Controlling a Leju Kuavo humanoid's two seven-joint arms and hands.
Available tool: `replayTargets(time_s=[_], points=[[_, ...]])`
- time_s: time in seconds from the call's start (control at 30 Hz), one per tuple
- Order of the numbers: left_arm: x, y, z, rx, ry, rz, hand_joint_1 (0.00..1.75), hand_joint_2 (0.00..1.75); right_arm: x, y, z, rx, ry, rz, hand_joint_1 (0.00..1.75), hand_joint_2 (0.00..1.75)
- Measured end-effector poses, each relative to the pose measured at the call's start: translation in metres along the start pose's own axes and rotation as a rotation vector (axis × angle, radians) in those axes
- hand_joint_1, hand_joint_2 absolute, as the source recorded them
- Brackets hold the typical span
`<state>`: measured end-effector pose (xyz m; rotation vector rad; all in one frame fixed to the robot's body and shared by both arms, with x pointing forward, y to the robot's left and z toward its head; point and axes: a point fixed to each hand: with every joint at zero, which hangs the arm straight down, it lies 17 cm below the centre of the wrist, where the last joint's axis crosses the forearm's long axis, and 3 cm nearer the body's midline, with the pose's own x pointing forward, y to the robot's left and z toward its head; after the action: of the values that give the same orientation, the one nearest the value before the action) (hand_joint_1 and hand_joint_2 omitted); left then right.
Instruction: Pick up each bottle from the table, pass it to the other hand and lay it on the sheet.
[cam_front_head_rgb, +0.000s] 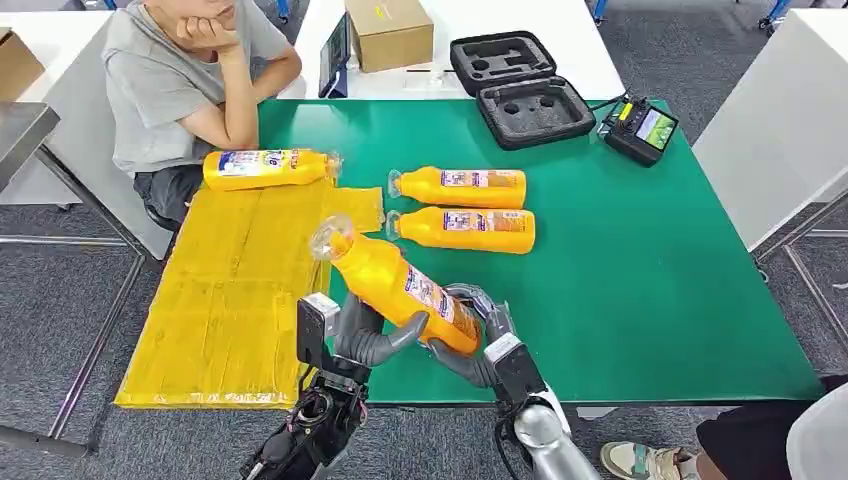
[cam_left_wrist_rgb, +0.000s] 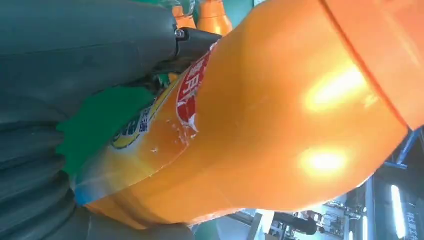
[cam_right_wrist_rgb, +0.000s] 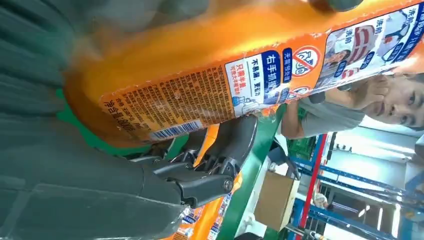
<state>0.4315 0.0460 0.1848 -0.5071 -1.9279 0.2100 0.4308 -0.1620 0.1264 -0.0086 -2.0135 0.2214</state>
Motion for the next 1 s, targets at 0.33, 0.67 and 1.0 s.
replayTargets(time_s=[0.33,0.67,1.0], points=[[0.001,0.001,-0.001,-0.002,0.001,-0.002,1.73,1.75,-0.002,0.000,0.003,0.001,0.006,-0.002,0.68,1.75],[0.002,-0.002,-0.001,-0.014,0.002,0.002,1.75,1.75,-0.003,-0.005,0.003,-0.014,0.009,0.004,0.00,1.75],[0.029,0.000,-0.012,-0.033,-0.120,-0.232,1.75,1.75,-0.004,-0.009,0.002,-0.027,0.009,0.023,0.00,1.75]])
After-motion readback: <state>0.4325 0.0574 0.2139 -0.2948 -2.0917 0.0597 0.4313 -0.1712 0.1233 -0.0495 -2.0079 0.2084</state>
